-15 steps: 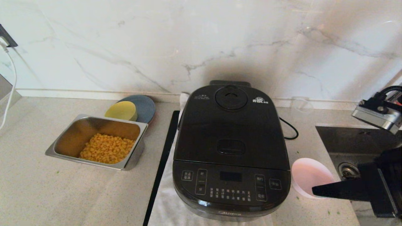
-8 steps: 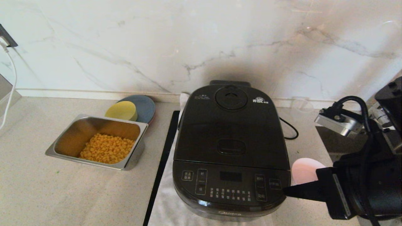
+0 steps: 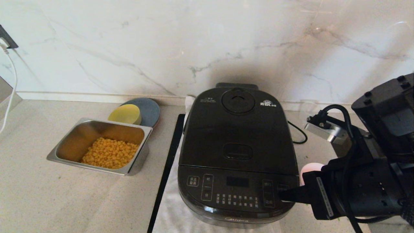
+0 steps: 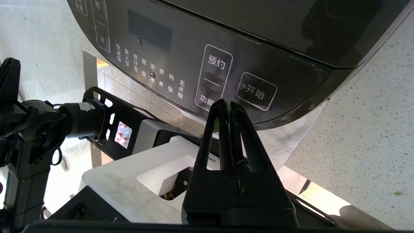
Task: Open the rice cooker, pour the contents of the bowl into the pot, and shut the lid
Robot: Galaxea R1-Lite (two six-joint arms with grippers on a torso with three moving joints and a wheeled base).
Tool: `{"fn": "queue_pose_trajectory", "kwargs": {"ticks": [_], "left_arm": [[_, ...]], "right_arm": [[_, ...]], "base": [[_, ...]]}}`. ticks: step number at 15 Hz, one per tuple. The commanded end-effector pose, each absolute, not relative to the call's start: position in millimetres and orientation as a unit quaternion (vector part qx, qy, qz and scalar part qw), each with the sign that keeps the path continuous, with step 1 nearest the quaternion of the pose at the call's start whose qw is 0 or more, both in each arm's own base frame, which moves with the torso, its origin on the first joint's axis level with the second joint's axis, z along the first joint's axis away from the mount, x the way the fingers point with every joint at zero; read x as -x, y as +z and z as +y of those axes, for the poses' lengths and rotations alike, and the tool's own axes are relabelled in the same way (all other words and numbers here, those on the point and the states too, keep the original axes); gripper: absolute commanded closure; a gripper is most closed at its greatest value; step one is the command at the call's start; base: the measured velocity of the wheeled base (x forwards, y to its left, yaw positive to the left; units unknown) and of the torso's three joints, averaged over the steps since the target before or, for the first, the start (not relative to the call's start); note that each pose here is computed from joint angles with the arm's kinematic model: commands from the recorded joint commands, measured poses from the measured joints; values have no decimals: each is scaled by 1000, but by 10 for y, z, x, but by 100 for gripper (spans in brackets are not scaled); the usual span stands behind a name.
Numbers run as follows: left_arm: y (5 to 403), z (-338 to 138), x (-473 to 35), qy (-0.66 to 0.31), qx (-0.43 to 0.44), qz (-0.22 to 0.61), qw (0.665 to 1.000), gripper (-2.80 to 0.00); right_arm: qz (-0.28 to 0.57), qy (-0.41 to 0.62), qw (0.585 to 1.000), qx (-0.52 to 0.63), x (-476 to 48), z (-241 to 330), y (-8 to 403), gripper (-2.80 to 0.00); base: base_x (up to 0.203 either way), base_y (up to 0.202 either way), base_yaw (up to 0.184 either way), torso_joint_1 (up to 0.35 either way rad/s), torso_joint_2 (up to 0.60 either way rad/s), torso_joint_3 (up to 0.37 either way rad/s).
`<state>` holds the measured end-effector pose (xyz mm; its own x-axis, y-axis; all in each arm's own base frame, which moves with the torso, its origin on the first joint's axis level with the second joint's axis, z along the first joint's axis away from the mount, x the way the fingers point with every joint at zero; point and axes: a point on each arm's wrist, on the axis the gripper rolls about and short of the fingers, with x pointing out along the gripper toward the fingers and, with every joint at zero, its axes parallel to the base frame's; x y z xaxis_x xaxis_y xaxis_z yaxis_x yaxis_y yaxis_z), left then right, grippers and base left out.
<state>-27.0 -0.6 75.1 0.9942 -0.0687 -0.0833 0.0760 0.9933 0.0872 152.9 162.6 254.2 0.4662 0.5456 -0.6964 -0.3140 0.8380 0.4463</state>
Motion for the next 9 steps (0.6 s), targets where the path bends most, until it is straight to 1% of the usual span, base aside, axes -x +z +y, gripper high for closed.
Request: {"fn": "queue_pose_trajectory", "kwargs": {"ticks": [1,9], "left_arm": [[750,-6,271,-36,-45,40,998,0],[750,-6,271,-36,-45,40,998,0]], "right_arm": [[456,251,844,-128,-1542,1643,2516,0],[456,252,844,-131,-1551,1648,2526,0]], "base": [[0,0,0,0,0,0],[0,0,0,0,0,0]]}}
